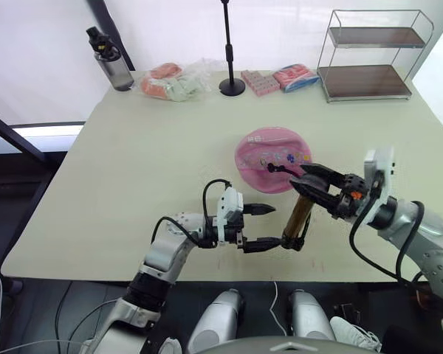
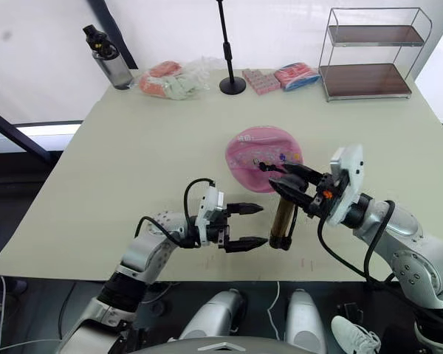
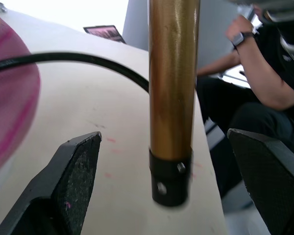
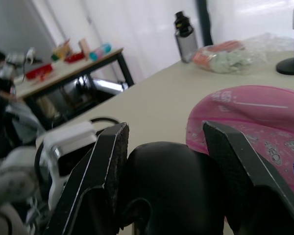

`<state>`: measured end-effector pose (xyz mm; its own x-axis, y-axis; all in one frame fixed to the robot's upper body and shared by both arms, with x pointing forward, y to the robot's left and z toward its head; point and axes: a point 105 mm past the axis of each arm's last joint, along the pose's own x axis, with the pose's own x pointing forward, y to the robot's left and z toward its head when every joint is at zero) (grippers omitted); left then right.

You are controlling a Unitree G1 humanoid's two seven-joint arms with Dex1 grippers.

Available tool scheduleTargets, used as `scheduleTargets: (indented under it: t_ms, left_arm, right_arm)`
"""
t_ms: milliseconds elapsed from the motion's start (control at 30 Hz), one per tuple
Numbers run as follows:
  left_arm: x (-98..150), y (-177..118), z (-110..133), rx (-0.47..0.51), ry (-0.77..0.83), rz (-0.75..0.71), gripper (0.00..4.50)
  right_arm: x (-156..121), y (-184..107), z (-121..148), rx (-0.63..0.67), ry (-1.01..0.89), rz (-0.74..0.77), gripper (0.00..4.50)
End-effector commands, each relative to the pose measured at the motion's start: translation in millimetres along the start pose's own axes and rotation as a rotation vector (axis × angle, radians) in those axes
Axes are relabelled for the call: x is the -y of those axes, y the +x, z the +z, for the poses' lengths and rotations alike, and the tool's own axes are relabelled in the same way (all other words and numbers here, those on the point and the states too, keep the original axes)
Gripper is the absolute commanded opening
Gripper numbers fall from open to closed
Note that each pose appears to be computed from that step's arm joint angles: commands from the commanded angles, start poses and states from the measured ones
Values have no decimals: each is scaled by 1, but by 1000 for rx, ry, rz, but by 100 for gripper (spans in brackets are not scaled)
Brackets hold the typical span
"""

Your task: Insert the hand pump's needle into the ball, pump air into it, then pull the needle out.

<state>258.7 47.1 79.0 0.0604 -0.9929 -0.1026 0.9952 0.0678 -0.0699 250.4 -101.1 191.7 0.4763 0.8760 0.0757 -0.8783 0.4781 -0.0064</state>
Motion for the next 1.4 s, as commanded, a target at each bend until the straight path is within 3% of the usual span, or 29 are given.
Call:
scheduleTargets:
  t_ms: [33,333,633,1200,1400]
  left_arm:
    - [2,0,2,-34,68,-61,441]
    - [-3,1,-7,-102,127,-79,441]
    - [-18,20,-24,-180,147,-28,441]
    - [-23,46,-47,-309,190,-121,441]
    - [-25,55,-47,-280,152,-109,441]
  right_arm:
    - [-16,5,15,39,-167,114,191]
    - [-17,7,6,13,-357,245,191]
    - [-19,5,-6,66,-322,238,191]
    - [-18,-6,-29,70,-309,265,191]
    - [-15,-7,-27,78,-292,255,191]
